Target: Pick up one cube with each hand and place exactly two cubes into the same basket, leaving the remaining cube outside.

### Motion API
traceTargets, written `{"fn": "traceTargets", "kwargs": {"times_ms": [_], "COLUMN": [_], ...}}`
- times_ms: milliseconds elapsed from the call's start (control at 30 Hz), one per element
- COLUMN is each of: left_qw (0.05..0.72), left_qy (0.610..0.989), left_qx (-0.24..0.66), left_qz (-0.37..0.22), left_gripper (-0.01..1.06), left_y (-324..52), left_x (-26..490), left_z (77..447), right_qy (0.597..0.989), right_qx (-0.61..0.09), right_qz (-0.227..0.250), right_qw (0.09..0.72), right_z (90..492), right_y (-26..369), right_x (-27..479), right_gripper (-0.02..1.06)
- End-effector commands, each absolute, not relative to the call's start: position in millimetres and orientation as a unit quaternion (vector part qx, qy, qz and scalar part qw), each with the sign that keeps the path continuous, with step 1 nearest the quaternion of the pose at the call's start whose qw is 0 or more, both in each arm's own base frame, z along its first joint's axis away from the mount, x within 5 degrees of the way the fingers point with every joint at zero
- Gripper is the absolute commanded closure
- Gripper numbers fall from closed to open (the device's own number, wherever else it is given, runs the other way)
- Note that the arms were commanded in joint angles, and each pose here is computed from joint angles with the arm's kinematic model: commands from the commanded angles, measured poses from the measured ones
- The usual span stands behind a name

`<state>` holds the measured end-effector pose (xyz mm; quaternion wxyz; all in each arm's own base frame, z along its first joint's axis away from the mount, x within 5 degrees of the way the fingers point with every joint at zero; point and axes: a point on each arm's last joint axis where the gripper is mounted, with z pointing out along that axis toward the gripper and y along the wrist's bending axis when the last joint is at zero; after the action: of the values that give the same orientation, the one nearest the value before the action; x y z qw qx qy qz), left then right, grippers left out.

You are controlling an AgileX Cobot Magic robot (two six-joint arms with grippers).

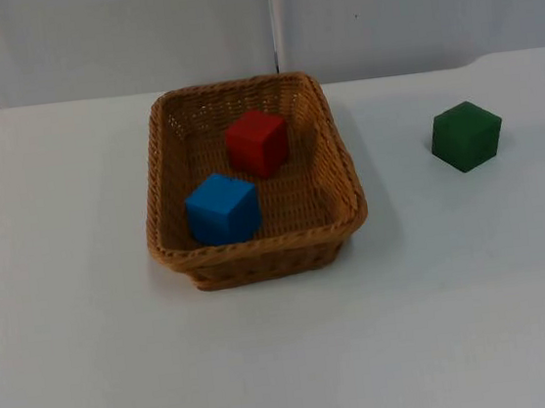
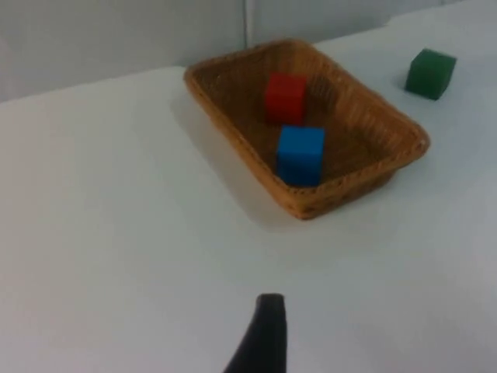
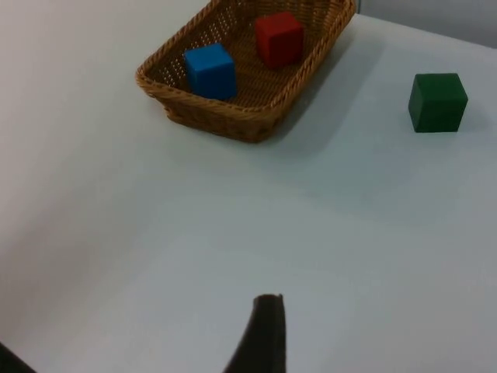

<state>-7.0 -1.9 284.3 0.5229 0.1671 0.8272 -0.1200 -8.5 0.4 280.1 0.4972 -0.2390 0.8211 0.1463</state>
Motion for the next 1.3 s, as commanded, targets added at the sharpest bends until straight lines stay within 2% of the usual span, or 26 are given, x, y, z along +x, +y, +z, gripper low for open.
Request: {"fn": "traceTargets", "kwargs": {"times_ms": [0,733,833,900,967,1033,1067,1133,1267], "left_qw": [0.514,0.502,0.502,0.502,0.502,0.502,0.502,0.502,0.502], "left_qy": [0.835,0.843,0.841,0.840,0.840,0.840,0.840,0.840,0.840], "left_qx": [0.162,0.161,0.174,0.175,0.175,0.175,0.175,0.175,0.175], "left_qz": [-0.109,-0.105,-0.108,-0.108,-0.108,-0.108,-0.108,-0.108,-0.108], "left_gripper": [0.28,0.28,0.26,0.18,0.08,0.00,0.00,0.00,0.00], "left_y": [-0.2,0.0,-1.6,-1.7,-1.7,-1.7,-1.7,-1.7,-1.7], "left_x": [-6.3,-5.2,-5.8,-5.9,-5.9,-5.9,-5.9,-5.9,-5.9], "left_z": [279.7,274.5,274.5,274.5,274.5,274.5,274.5,274.5,274.5], "right_qy": [0.820,0.820,0.820,0.820,0.820,0.820,0.820,0.820,0.820], "right_qx": [-0.237,-0.239,-0.239,-0.239,-0.239,-0.239,-0.239,-0.239,-0.239], "right_qz": [0.141,0.142,0.142,0.142,0.142,0.142,0.142,0.142,0.142], "right_qw": [0.501,0.501,0.501,0.501,0.501,0.501,0.501,0.501,0.501], "right_z": [280.0,280.0,280.0,280.0,280.0,280.0,280.0,280.0,280.0], "right_y": [-0.5,-0.2,-0.2,-0.2,-0.2,-0.2,-0.2,-0.2,-0.2], "right_x": [-8.3,-8.5,-8.5,-8.4,-8.4,-8.4,-8.4,-8.4,-8.4], "right_gripper": [0.31,0.31,0.31,0.31,0.25,0.13,0.13,0.00,-0.01]}}
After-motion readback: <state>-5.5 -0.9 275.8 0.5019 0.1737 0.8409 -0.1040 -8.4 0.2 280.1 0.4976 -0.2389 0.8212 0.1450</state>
